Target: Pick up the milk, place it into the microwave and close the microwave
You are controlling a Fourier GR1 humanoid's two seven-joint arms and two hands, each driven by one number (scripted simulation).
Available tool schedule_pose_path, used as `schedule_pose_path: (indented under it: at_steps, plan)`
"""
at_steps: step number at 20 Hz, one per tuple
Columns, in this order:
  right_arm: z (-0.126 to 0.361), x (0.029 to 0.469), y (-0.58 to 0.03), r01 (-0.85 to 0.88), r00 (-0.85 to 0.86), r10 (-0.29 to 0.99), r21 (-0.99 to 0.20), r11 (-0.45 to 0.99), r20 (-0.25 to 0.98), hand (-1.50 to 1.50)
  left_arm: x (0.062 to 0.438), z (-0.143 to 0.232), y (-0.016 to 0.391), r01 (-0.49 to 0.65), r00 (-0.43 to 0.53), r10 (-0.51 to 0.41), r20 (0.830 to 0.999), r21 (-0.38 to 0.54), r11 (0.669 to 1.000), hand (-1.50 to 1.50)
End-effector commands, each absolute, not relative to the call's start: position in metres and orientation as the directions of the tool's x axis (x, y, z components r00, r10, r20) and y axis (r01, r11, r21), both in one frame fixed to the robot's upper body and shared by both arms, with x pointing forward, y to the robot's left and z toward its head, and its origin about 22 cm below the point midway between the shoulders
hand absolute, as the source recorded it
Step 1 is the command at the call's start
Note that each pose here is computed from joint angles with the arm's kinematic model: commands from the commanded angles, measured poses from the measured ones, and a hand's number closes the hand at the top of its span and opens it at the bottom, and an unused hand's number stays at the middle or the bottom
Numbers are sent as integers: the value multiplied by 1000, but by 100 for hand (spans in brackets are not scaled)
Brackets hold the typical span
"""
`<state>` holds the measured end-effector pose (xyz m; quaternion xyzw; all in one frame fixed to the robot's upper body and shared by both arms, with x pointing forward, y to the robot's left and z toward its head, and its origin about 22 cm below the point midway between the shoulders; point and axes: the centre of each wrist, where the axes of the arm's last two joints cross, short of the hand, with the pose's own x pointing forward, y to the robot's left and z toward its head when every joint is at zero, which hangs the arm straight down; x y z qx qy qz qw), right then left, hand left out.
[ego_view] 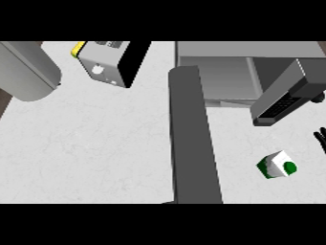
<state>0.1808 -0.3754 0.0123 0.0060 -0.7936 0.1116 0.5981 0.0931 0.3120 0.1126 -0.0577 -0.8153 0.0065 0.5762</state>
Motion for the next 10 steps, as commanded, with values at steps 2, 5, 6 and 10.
schedule_pose_path:
  at_steps: [2, 5, 6, 10]
  plan:
    - [-30, 175, -395, -114, -208, 170, -197, 974, 963, -150, 77, 114, 313, 98, -393, 127, 911, -95, 991, -150]
    - [-44, 195, -410, -111, -192, 182, -205, 972, 964, -150, 79, 118, 315, 111, -378, 142, 915, -107, 988, -150]
    - [-67, 173, -396, -114, -187, 203, -227, 967, 961, -150, 65, 124, 311, 118, -377, 127, 917, -89, 989, -150]
    - [-96, 192, -391, -139, -170, 208, -232, 963, 963, -150, 71, 124, 315, 122, -390, 132, 911, -91, 988, -150]
